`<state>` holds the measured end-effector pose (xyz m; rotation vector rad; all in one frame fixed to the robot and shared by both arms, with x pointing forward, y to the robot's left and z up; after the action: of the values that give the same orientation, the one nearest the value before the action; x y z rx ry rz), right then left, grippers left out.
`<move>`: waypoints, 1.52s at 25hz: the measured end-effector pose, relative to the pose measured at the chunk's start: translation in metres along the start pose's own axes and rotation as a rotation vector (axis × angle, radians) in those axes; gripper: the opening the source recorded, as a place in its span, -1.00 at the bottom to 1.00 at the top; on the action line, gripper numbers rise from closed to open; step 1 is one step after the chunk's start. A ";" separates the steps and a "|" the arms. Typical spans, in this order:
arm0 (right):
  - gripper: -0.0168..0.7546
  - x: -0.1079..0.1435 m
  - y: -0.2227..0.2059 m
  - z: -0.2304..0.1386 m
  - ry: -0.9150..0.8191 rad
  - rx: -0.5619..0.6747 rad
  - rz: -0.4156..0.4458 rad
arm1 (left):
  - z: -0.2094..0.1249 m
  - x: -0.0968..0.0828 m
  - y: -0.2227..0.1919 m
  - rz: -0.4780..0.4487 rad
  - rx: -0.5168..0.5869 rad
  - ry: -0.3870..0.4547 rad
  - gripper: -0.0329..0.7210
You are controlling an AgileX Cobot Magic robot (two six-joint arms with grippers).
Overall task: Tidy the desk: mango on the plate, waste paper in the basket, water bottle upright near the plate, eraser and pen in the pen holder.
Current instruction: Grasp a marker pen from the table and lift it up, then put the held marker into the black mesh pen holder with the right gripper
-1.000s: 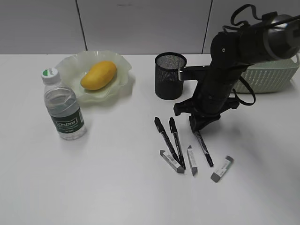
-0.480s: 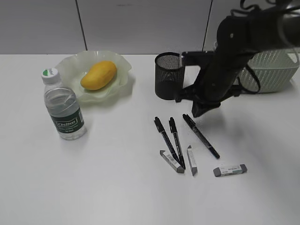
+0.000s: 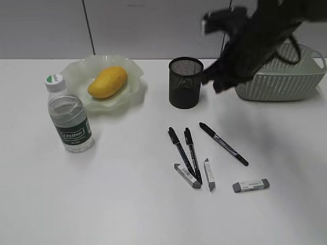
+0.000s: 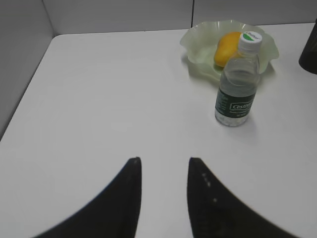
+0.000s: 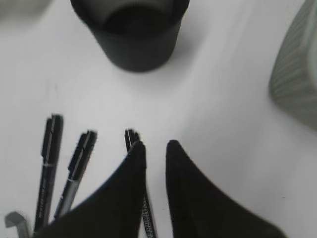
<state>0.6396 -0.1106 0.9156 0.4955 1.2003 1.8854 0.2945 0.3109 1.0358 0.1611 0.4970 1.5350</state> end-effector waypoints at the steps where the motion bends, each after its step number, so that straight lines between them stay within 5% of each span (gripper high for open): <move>1: -0.30 0.004 -0.020 -0.013 0.006 0.065 0.020 | 0.000 0.000 0.000 0.000 0.000 0.000 -0.29; 3: 0.05 0.012 -0.050 -0.036 -0.005 0.163 0.064 | 0.000 0.000 0.000 0.000 0.000 0.000 -0.29; 6: 0.17 0.023 -0.072 -0.052 -0.009 0.233 0.112 | 0.000 0.000 0.000 0.000 0.000 0.000 -0.29; 10: -0.06 0.027 -0.085 -0.062 -0.009 0.267 0.129 | 0.000 0.000 0.000 0.000 0.000 0.000 -0.29; 14: -0.70 0.028 -0.085 -0.062 -0.012 0.268 0.132 | 0.000 0.000 0.000 0.000 0.000 0.000 -0.29; 18: -0.69 0.027 -0.077 -0.053 -0.022 0.226 0.128 | 0.000 0.000 0.000 0.000 0.000 0.000 -0.29; 22: -0.69 0.019 -0.007 -0.008 -0.056 -0.054 0.077 | 0.000 0.000 0.000 0.000 0.000 0.000 -0.29; 26: -0.69 -0.005 0.090 0.026 -0.085 -0.638 -0.117 | 0.000 0.000 0.000 0.000 0.000 0.000 -0.29; 29: -0.69 -0.017 0.098 0.028 -0.122 -0.939 -0.232 | 0.000 0.000 0.000 0.000 0.000 0.000 -0.29; 33: -0.69 -0.009 0.055 0.045 -0.063 -1.086 -0.204 | 0.000 0.000 0.000 0.000 0.000 0.000 -0.29; 38: -0.69 -0.010 0.017 0.072 -0.069 -1.126 -0.171 | 0.000 0.000 0.000 0.000 0.000 0.000 -0.29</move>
<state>0.6875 -0.0821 0.9655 -0.1641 0.0105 2.0197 0.2945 0.3109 1.0358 0.1611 0.4970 1.5350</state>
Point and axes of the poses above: a point on each arm's last joint axis where the gripper is mounted, y pointing back along that axis away from the gripper, x along the wrist's bending axis when the last joint is at zero, z = x × y, the point moved 7 cm from there along -y, pointing out along that axis toward the gripper, and after that the axes turned 12 degrees about y, right-handed, at the moved point
